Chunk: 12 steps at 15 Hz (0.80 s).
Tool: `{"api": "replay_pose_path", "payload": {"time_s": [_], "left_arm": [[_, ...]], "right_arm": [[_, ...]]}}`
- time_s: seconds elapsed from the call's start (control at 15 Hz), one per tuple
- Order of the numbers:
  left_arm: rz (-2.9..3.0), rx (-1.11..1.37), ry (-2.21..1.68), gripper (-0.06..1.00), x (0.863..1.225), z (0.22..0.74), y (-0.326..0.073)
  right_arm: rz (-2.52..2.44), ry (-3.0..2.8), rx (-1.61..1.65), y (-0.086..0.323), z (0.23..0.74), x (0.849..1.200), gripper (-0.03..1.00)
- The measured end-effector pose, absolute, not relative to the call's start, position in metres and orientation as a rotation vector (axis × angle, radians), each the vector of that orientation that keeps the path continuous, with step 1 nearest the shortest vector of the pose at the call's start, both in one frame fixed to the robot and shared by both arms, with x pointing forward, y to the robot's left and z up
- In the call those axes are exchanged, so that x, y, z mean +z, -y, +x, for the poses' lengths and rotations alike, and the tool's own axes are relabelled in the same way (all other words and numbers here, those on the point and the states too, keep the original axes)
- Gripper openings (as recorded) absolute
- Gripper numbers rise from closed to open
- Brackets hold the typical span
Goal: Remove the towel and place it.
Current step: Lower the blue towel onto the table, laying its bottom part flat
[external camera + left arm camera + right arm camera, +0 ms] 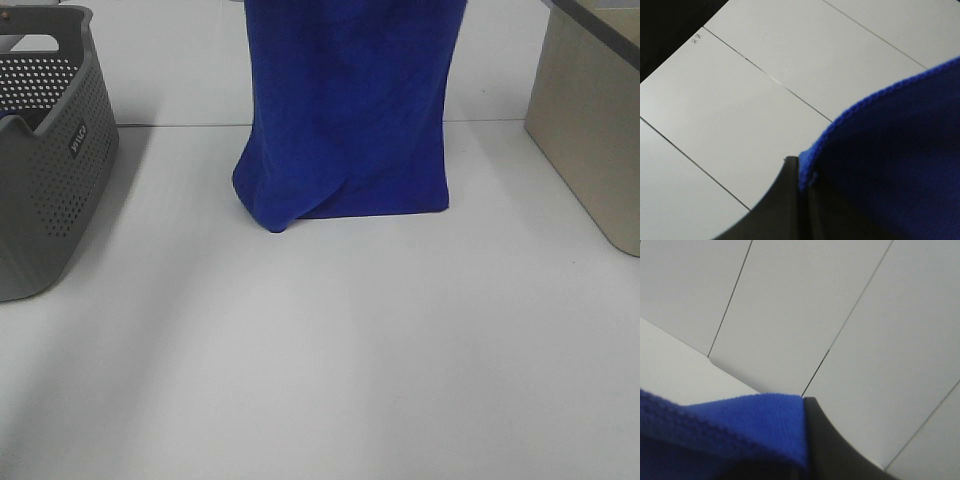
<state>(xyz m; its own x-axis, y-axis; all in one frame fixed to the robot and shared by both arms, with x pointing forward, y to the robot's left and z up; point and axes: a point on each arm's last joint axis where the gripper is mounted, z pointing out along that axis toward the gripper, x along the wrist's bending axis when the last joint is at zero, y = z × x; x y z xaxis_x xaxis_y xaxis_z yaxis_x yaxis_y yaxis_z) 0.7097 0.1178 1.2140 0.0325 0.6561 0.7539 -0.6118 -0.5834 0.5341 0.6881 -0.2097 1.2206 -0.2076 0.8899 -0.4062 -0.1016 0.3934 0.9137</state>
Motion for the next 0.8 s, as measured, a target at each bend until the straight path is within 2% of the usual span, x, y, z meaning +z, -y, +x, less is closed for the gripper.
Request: {"api": "replay_pose_path", "payload": {"time_s": [0.27, 0.53, 0.8], "left_arm": [[1.186, 1.813, -0.058, 0.0, 1.218, 0.743, -0.121], [1.092, 1.874, -0.06, 0.0, 1.234, 0.738, -0.125], [1.167, 1.878, -0.128, 0.0, 1.229, 0.744, -0.13]], "right_arm": [[0.677, -1.411, 1.119, 0.198, 0.72, 1.229, 0.02], [0.662, -1.385, 1.128, 0.198, 0.721, 1.236, 0.02], [0.691, -1.457, 1.139, 0.196, 0.72, 1.23, 0.02]]}}
